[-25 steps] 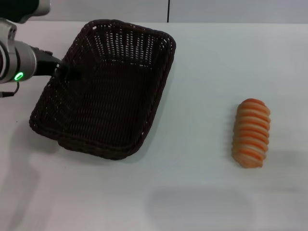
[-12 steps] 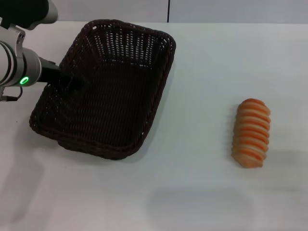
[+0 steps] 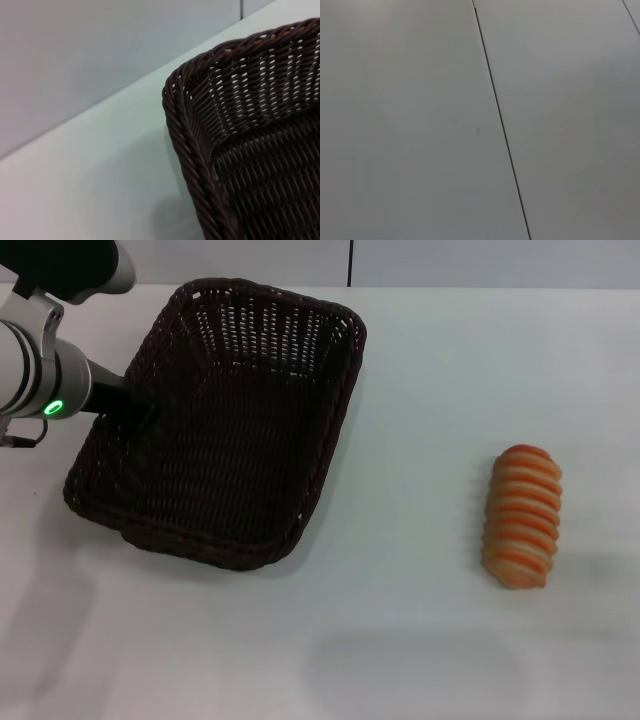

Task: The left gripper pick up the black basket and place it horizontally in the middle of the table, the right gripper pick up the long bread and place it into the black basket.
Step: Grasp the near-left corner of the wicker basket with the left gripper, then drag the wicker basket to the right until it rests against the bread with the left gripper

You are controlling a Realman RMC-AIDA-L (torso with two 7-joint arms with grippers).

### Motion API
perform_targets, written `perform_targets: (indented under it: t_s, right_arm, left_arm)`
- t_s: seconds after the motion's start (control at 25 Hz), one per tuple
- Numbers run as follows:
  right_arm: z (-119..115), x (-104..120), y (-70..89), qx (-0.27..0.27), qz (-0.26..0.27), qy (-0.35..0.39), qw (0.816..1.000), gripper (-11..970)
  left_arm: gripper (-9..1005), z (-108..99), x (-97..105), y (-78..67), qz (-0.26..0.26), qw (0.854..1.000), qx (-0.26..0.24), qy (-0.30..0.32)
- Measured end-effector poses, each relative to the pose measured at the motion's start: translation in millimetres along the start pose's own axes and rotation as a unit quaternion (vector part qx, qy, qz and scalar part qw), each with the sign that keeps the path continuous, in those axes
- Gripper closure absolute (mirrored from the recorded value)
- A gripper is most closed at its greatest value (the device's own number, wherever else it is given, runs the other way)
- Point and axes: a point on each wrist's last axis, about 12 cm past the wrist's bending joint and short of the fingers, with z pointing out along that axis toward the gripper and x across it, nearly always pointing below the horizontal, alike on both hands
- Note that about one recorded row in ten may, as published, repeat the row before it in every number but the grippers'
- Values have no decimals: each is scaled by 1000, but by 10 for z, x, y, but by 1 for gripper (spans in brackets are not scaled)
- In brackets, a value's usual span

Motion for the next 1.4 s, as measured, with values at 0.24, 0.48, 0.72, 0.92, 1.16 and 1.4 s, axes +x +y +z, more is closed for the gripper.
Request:
perform_targets:
  t_s: [0.24,0.48,0.72,0.92,1.16,1.4]
  right_arm:
    - [-2,-5,2,0,1,-2,1000,145]
    - [-11,-18,7,1,2,-6,1000,144]
    - [-34,-48,5,3,3,-16,1000,144]
    - [-70,-67,-4,5,2,-19,1000,144]
    - [-96,-88,18,5,7,-24,1000,145]
    - [-96,-89,25,4,9,-25,1000,145]
  left_arm:
    - [709,-93,-147,-17,60,997,34,-33]
    - [719,-178,-309,61,101,989,77,-69]
    - [757,-197,-524,127,154,974,144,-85]
    - [784,-120,-694,114,189,955,211,-86]
    - [803,-154,-872,-55,245,923,282,-97]
    - [808,-166,-1011,-209,309,890,323,-90]
